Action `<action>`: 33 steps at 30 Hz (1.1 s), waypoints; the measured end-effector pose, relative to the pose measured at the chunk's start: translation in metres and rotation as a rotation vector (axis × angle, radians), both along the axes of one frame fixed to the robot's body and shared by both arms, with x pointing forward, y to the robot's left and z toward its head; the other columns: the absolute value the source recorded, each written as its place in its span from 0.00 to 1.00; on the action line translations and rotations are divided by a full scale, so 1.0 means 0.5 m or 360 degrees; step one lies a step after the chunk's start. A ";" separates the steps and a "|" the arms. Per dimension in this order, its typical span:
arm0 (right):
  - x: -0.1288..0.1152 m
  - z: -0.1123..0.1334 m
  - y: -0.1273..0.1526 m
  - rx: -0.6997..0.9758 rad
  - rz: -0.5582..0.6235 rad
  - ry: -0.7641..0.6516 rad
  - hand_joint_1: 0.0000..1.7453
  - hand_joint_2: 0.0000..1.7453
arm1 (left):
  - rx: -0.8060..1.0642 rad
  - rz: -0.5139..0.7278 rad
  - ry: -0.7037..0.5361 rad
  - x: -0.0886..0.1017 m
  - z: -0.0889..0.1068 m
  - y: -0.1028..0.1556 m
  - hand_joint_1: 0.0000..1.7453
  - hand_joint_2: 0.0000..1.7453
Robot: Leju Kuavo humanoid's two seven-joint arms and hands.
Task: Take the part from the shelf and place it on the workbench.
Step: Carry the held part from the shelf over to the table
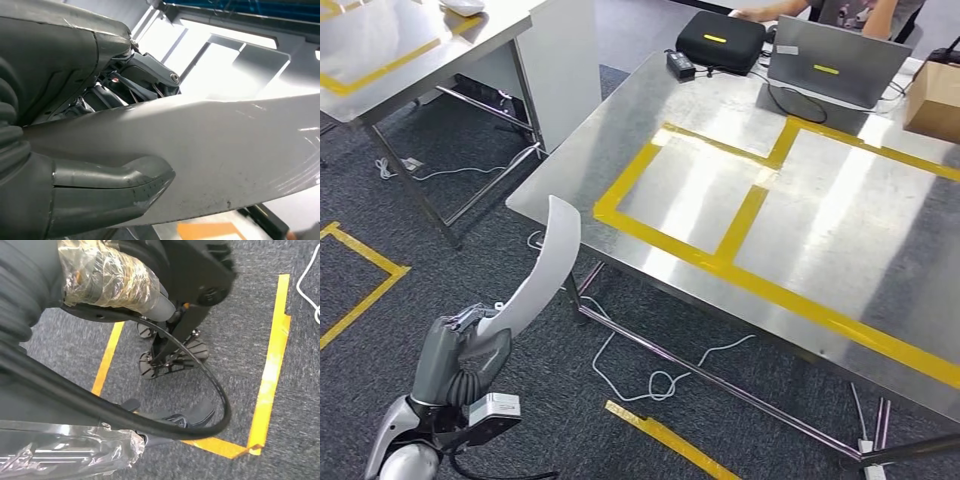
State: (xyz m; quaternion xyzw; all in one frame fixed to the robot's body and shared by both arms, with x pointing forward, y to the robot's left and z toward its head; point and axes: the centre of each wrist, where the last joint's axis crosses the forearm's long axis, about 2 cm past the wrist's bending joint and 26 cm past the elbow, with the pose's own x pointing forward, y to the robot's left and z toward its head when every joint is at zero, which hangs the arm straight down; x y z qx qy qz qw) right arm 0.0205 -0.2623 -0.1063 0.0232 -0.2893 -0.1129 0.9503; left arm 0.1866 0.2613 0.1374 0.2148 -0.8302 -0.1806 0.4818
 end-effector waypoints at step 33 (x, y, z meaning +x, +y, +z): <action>0.012 -0.007 -0.004 0.0007 0.0105 -0.0010 0.00 1.00 | 0.0173 -0.0046 0.0056 0.100 0.010 -0.037 1.00 1.00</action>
